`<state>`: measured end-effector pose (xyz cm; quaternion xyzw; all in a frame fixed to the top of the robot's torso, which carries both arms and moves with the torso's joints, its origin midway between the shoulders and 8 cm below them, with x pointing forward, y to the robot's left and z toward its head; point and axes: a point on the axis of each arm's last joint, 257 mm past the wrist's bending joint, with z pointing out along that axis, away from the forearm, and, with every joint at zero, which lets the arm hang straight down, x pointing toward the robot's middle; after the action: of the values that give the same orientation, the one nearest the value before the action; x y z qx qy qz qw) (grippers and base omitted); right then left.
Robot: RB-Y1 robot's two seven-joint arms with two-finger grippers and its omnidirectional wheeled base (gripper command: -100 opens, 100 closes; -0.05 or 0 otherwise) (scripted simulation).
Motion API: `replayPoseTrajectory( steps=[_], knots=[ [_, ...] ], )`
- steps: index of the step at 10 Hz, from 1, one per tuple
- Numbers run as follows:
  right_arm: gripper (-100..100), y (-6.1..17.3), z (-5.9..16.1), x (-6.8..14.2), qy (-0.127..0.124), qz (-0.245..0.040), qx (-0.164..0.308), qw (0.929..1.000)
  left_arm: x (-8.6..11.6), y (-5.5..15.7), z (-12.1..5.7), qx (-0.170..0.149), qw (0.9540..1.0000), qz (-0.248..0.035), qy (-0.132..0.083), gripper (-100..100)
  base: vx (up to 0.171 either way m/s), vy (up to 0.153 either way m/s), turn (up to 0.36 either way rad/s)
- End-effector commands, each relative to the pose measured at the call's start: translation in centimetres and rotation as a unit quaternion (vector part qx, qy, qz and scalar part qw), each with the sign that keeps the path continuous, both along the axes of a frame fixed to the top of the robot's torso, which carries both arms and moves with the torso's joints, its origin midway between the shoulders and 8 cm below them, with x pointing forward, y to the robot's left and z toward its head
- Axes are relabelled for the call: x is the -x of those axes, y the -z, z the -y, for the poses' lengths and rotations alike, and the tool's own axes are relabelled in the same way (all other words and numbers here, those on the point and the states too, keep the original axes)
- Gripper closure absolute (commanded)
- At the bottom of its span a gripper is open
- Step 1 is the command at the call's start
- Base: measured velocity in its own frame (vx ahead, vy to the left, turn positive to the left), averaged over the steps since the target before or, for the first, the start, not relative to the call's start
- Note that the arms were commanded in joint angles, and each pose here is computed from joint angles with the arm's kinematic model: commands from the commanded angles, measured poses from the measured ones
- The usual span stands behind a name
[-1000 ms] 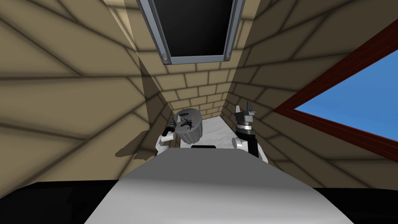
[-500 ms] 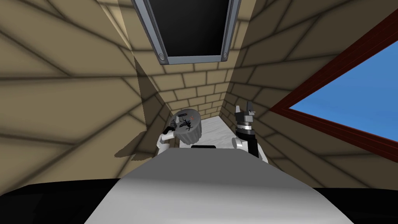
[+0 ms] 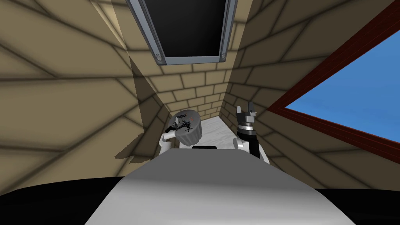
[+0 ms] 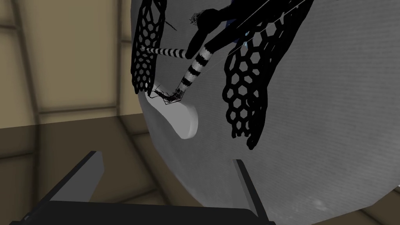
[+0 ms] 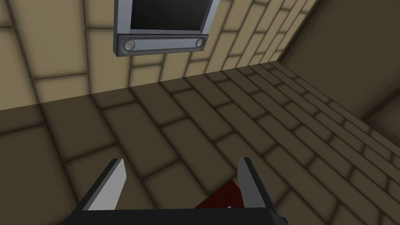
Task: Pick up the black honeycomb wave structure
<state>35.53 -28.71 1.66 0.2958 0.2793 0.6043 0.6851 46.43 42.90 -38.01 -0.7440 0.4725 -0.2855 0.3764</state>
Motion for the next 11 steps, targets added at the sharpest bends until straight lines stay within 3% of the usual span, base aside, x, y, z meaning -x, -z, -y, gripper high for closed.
replayPoseTrajectory(
  steps=[1, 6, 8, 9, 10, 11],
  knots=[
    [0, 0.0, 0.0, 0.0, 0.0, 0.0, 0.0, 1.0, 0.6, 1.2, -0.3, 0.012, 0.9997, -0.02, -0.007, -100, 0.017, -0.004, -0.035],
    [0, 0.0, 0.0, 0.0, 0.0, 0.0, 0.0, 1.0, 2.6, 5.5, -0.8, 0.05, 0.9942, -0.09, -0.03, -100, 0.045, -0.002, -0.061],
    [0, 0.0, 0.0, 0.0, 0.0, 0.0, 0.0, 1.0, 5.1, 8.7, -0.5, 0.069, 0.9878, -0.133, -0.041, -100, 0.099, 0.033, -0.057],
    [0, 0.0, 0.0, 0.0, 0.0, 0.0, 0.0, 1.0, 4.2, 7.6, -0.6, 0.063, 0.9902, -0.119, -0.038, -100, 0.046, 0.02, -0.007],
    [0, 0.0, 0.0, 0.0, 0.0, 0.0, 0.0, 1.0, 4.4, 7.8, -0.5, 0.065, 0.9896, -0.122, -0.038, 0, 0.0, 0.0, 0.0],
    [0, 0.0, 0.0, 0.0, 0.0, 0.0, 0.0, 1.0, 4.4, 8.5, -0.3, 0.065, 0.9898, -0.122, -0.037, -100, 0.003, -0.004, 0.013]
  ],
)
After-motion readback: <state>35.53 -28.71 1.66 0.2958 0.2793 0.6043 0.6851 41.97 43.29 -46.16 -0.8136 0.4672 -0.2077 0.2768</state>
